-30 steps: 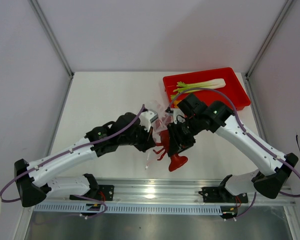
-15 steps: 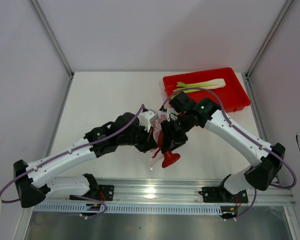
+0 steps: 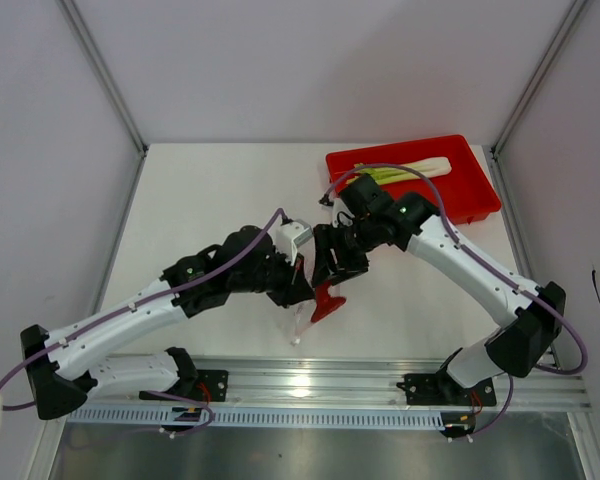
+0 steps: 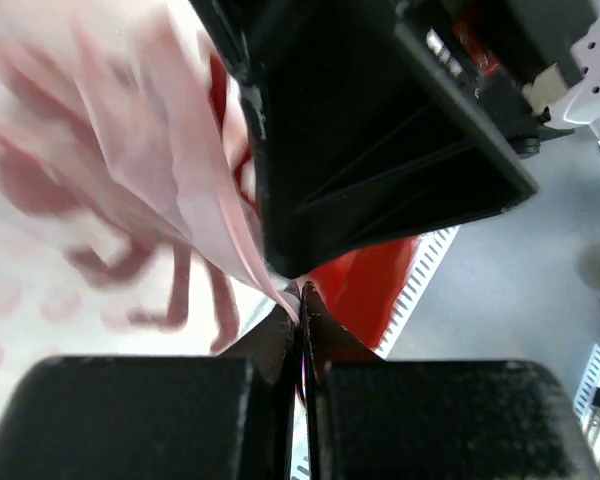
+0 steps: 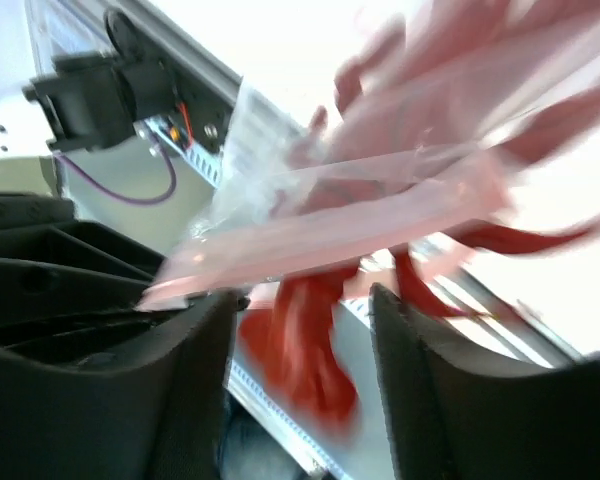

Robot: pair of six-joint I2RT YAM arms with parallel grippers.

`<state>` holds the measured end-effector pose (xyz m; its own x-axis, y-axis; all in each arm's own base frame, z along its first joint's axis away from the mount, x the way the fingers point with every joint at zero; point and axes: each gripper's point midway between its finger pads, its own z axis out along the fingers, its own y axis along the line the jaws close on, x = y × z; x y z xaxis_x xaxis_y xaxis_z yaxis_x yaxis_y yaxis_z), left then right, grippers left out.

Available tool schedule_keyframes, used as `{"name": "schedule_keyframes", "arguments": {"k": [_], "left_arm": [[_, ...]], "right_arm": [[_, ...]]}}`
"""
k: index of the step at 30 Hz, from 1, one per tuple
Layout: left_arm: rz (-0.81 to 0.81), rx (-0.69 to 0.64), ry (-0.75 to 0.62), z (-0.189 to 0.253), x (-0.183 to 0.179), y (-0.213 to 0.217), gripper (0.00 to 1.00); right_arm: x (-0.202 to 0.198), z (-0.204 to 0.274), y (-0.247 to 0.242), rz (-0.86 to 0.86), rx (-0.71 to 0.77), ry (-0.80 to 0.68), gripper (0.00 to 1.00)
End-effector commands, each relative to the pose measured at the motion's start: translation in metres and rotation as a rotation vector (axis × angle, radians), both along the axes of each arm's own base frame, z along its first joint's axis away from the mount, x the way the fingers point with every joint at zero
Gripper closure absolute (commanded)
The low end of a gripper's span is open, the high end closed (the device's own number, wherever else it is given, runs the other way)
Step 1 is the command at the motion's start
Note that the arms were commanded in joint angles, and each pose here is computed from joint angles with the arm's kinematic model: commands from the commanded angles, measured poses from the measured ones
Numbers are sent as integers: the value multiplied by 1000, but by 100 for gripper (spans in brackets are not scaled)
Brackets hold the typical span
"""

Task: Place the food in the zip-top bag and seal the zipper
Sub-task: Place the fake lobster in the zipper food storage bag.

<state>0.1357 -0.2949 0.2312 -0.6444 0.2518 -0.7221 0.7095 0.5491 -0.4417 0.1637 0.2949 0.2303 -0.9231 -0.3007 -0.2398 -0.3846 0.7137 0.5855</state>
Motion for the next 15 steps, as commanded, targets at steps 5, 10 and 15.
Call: {"name": "schedule_keyframes", "arguments": {"k": [5, 10, 15], "left_arm": [[-59, -116, 21, 38, -10, -19, 99], [-31, -105, 14, 48, -4, -16, 99], [-21, -111, -9, 69, 5, -17, 99]], "right_arm": [[-1, 37, -6, -37, 108, -123, 7], [-11, 62, -31, -93, 98, -189, 6], [-18, 38, -78, -262, -1, -243, 21]]}}
